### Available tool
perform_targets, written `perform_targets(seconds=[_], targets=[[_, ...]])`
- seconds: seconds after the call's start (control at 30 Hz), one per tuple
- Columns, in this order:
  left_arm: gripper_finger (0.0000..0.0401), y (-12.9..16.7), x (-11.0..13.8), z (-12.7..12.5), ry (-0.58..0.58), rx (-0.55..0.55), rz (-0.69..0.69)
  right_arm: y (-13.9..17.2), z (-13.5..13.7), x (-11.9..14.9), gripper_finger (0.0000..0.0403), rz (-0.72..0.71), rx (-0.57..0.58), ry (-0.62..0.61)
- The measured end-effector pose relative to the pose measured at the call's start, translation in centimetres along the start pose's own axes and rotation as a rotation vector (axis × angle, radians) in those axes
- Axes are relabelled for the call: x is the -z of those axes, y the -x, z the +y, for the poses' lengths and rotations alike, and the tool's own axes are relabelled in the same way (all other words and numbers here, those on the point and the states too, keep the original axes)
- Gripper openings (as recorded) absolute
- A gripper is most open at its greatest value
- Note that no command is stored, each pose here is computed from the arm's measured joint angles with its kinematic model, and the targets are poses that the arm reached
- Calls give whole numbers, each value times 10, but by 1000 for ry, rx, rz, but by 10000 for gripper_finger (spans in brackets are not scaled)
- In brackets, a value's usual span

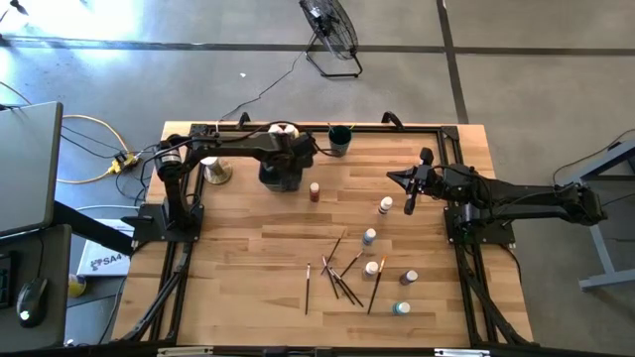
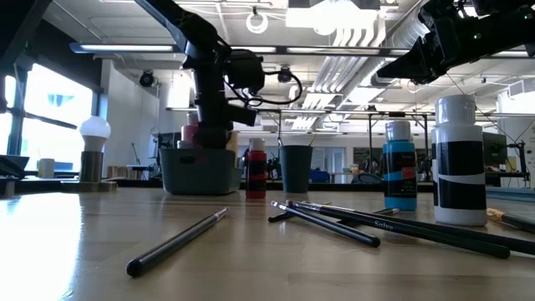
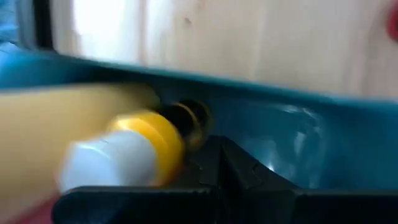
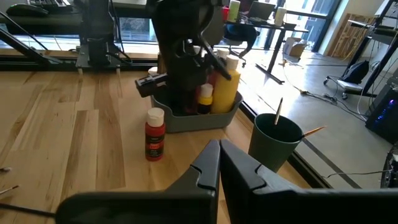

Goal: Pick & Place Paint Supplies
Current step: Adjust the small yellow paint bottle

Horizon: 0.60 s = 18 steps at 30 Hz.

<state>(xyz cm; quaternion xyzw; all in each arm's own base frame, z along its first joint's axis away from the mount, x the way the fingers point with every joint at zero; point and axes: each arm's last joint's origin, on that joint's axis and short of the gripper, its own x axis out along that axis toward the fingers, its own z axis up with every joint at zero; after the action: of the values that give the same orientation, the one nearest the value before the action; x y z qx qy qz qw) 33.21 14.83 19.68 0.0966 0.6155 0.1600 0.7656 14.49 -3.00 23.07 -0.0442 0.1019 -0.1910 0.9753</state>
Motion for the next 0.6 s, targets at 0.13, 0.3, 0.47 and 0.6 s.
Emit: perform_targets(seconds=[0.13, 0.3, 0.47, 0.6], targets=[[0, 0, 4, 1, 35, -55, 59, 0, 0, 0, 4, 0, 0, 0], [0, 0, 4, 3, 60, -127, 70, 0, 0, 0, 4, 0, 0, 0], [0, 0, 1, 3, 70, -109, 30, 0, 0, 0, 4, 0, 0, 0], [0, 0, 0, 3, 73, -107, 22, 0, 0, 0, 4, 0, 0, 0]])
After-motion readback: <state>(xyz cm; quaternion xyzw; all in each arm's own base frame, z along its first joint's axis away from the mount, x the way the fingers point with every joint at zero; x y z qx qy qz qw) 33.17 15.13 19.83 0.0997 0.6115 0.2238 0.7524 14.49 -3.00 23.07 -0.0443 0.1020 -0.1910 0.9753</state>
